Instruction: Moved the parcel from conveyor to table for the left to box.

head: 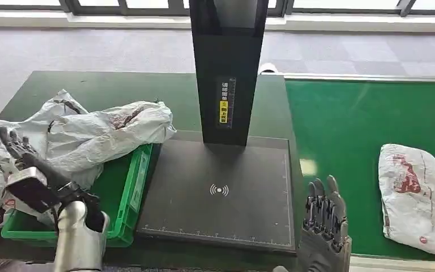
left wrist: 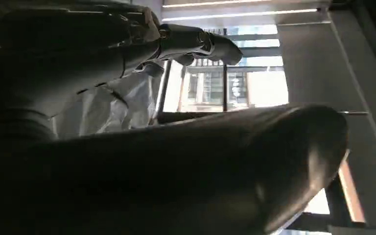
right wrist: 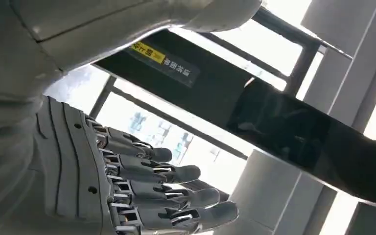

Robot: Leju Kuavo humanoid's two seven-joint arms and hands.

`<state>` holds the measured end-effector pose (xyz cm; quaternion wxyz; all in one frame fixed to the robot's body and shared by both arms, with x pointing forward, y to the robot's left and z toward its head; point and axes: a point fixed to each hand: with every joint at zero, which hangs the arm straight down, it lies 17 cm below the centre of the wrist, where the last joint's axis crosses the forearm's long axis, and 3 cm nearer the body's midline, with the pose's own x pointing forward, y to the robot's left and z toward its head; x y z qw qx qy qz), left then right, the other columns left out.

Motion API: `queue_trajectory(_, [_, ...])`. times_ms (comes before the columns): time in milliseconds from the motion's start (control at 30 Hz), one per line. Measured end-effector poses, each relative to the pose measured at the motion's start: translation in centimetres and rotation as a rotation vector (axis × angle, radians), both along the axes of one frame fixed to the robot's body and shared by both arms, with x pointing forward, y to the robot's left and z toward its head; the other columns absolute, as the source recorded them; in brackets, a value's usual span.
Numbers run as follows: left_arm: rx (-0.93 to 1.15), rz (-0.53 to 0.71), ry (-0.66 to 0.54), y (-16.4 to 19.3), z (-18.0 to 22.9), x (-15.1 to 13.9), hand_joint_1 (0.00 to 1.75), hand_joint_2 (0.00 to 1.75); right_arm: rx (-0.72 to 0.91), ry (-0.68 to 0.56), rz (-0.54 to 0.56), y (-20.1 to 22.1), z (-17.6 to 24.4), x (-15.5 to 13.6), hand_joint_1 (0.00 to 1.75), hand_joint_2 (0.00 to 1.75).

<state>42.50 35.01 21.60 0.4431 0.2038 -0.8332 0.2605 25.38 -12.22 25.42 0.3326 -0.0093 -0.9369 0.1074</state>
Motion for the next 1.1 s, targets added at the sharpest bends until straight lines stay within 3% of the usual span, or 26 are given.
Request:
queue_trajectory(167, [-0.01,-0.262,-0.161,-6.1,4.1,-2.8,0.0,0.0,-0.041,0.103,-0.124,-3.3,-3.8,1.8,0.0,1.75])
queue_trajectory(300, [0.048,-0.484,-0.183,-11.7,4.3,-4.7,0.0,0.0,-0.21,0.175,-0.35,-8.1,-8.4,3.9,0.0,1.75])
queue_trajectory(467, [0.175,-0.588,-0.158,-16.1,4.2,-6.8,0.0,0.0,-0.48,0.339,-0.602,-15.8,-15.0,7.1,0.0,1.75])
queue_trajectory(667, [0.141,-0.642,-0.191,-16.7,4.9,-8.9,0.0,0.0,-0.618,0.528,-0.831,-25.2,-20.6,9.0,0.0,1.75])
queue_trajectory(700, [0.138,-0.652,-0.199,-16.7,5.1,-9.0,0.0,0.0,-0.636,0.546,-0.86,-26.2,-21.0,9.4,0.0,0.0])
queue_trajectory(833, [0.141,-0.666,-0.22,-16.7,5.7,-9.4,0.0,0.0,-0.663,0.617,-0.919,-29.0,-23.0,9.6,0.0,0.0])
queue_trajectory(867, [0.146,-0.667,-0.222,-16.7,5.8,-9.4,0.0,0.0,-0.669,0.642,-0.938,-29.8,-23.7,9.8,0.0,1.75])
queue_trajectory(1100, [0.178,-0.652,-0.23,-16.6,6.3,-9.3,0.0,0.0,-0.73,0.776,-0.995,-33.6,-27.3,10.7,0.0,1.75])
